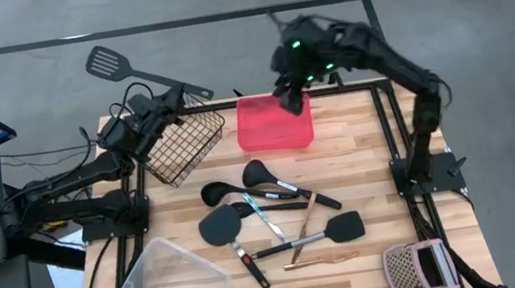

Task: Pick & Place Kitchen Items
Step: Put the slotted spatula into the wire basket

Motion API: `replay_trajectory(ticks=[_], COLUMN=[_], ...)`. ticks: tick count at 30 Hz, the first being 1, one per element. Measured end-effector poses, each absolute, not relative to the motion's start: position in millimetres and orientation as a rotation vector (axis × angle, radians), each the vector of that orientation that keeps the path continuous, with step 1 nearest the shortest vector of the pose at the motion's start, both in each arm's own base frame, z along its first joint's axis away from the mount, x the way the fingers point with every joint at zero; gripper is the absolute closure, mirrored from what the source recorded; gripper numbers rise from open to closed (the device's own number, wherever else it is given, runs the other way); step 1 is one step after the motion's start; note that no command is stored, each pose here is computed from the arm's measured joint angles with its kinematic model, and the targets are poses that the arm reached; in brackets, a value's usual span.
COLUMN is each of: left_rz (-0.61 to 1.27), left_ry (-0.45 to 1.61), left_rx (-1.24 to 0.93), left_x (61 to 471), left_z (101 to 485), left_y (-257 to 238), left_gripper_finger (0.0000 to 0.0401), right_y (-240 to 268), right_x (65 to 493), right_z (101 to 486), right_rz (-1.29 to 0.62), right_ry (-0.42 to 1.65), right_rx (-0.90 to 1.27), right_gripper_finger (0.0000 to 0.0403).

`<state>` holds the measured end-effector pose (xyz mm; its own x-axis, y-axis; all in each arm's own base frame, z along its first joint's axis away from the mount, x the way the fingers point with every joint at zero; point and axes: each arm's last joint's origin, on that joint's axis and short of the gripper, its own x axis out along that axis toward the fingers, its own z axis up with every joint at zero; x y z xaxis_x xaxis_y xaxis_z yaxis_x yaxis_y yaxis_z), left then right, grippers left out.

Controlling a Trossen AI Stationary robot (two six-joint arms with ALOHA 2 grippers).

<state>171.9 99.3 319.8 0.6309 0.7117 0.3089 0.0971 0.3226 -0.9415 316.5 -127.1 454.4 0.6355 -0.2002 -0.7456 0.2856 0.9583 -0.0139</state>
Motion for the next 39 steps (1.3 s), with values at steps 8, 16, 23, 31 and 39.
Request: replay_trajectory(ticks=[8,16,23,31,39], left_rz=[0.529,0.503,0.524,0.487,0.486], left_ry=[-0.832,-0.847,-0.887,-0.942,-0.907], left_rx=[-1.203,-1.263,-1.261,-1.254,-1.266], left_x=[180.9,200.3,208.2,215.3,227.6], left_z=[311.7,299.9,293.5,290.3,278.7], left_y=[104.4,108.0,112.9,116.5,115.8], left_gripper_finger=[0.0400,0.0400,0.0400,0.0400,0.0400], right_y=[-118.2,-107.5,-94.8,-87.0,-89.7], right_x=[278.8,255.7,220.9,184.0,188.1], right_z=[456.4,408.0,395.3,397.1,383.8], right_rz=[-0.304,-0.328,-0.339,-0.397,-0.410], right_ry=[0.671,0.493,0.237,0.105,0.150], right_rx=[0.139,0.181,0.150,0.149,0.168], right_gripper_finger=[0.0244,0.0244,0.0244,0.0244,0.0244])
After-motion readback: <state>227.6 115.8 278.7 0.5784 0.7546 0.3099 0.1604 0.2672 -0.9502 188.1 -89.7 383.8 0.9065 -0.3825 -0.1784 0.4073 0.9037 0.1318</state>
